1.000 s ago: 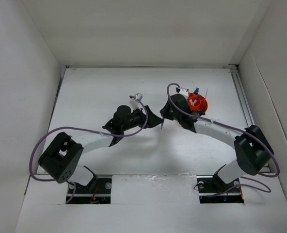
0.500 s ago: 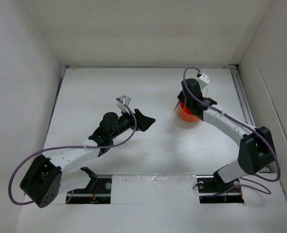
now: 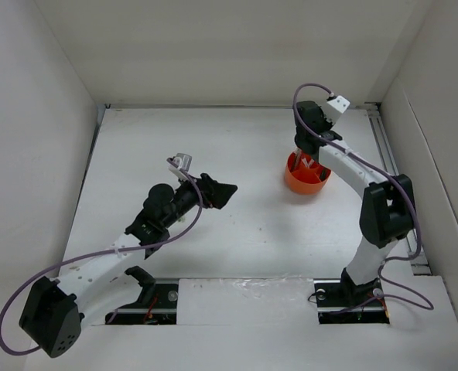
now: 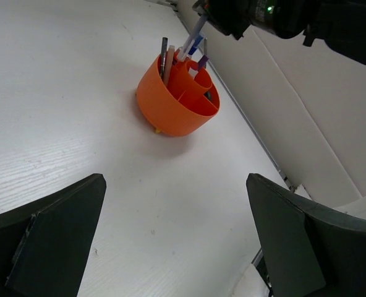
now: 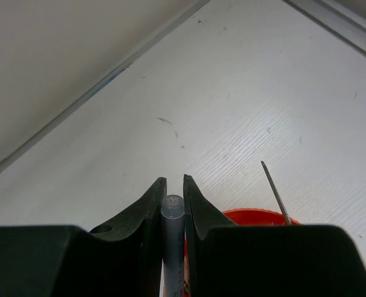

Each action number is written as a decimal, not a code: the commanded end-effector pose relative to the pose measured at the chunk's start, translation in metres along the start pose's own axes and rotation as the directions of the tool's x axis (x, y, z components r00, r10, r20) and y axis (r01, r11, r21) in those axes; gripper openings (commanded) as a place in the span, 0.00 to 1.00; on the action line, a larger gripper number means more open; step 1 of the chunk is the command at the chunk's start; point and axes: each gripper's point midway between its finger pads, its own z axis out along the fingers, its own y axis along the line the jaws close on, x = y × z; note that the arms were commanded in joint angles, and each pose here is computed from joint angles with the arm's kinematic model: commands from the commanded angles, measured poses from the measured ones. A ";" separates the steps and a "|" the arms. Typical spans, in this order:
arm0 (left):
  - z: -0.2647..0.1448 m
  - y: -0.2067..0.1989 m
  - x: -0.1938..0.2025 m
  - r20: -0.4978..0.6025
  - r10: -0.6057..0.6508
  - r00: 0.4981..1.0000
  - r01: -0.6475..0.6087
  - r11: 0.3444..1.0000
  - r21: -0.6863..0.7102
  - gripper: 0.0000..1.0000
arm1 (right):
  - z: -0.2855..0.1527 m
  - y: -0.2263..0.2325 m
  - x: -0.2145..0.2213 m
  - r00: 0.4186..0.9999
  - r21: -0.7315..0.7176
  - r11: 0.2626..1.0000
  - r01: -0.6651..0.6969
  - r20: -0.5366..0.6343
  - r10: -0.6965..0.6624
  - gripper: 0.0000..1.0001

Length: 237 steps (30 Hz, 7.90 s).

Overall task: Sort the stationery into containers
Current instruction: Place the stationery into the container, then grab a piece of stationery with the left arm, then pass the stationery from the left arm to the right, then place the stationery into the container

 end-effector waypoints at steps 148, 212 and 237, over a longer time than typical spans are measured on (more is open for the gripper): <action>0.024 0.154 0.025 -0.158 -0.169 0.973 0.073 0.872 -0.485 0.00 | -0.226 0.093 0.124 0.934 -0.650 0.758 -0.057 -0.302 -0.189 0.52; 0.049 0.014 0.050 -0.277 -0.004 0.961 0.088 0.952 0.292 0.75 | -0.230 0.108 0.142 0.873 -0.794 0.582 -0.175 -0.399 -0.281 0.00; 0.020 0.022 0.030 -0.193 0.030 0.981 -0.003 0.990 0.141 0.82 | -0.077 -0.009 -0.002 0.992 -0.237 0.966 -0.104 -0.091 0.085 0.00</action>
